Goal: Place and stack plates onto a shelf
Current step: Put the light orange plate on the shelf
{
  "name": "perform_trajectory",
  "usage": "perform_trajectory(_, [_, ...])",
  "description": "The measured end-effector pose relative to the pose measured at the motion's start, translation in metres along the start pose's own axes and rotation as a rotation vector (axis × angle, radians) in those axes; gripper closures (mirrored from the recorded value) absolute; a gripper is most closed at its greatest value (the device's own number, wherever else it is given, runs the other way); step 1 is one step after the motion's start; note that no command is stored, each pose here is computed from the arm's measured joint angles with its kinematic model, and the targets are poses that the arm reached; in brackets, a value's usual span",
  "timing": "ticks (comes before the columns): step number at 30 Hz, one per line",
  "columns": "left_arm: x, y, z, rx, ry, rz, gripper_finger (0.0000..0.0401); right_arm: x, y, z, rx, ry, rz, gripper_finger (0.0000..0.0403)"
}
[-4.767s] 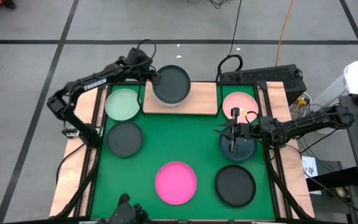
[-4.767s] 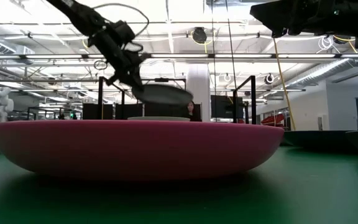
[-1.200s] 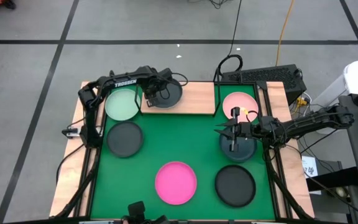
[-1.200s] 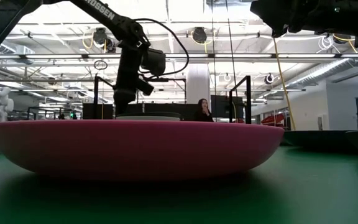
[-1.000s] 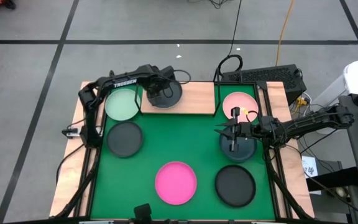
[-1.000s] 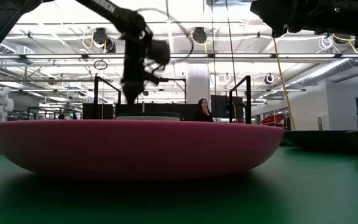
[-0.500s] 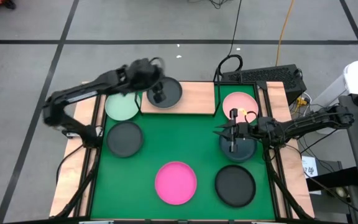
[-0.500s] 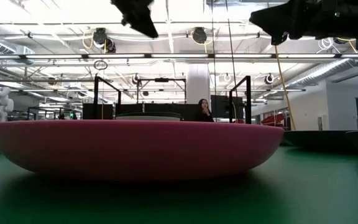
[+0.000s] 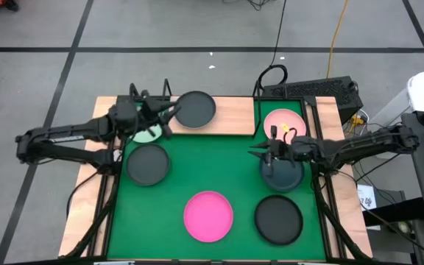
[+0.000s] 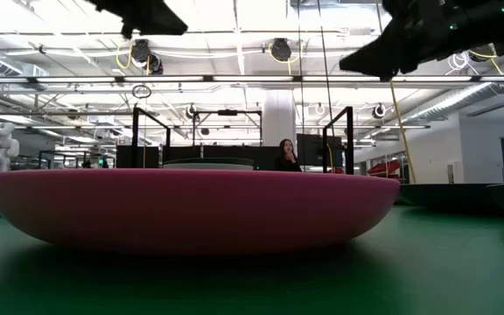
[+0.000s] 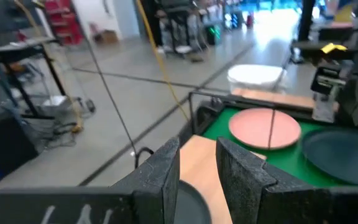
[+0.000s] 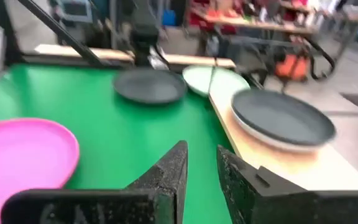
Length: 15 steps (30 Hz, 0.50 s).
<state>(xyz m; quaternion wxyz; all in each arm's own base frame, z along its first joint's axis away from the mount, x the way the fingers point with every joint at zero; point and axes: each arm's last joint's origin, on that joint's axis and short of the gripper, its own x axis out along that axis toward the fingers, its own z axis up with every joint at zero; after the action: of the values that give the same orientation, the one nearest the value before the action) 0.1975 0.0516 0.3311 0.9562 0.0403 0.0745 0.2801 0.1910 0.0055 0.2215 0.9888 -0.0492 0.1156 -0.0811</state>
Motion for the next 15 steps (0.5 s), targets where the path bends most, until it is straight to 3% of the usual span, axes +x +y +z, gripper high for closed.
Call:
perform_trajectory(9, [-0.02,-0.006,-0.044,-0.082,-0.115,-0.019,0.029,0.0,-0.005,-0.011,0.03,0.178,-0.123,0.0332])
perform_trajectory(15, [-0.021,-0.008,-0.046,-0.05,-0.165,-0.023,0.029,-0.001,-0.017,-0.018,0.126,0.298,-0.21,0.0332])
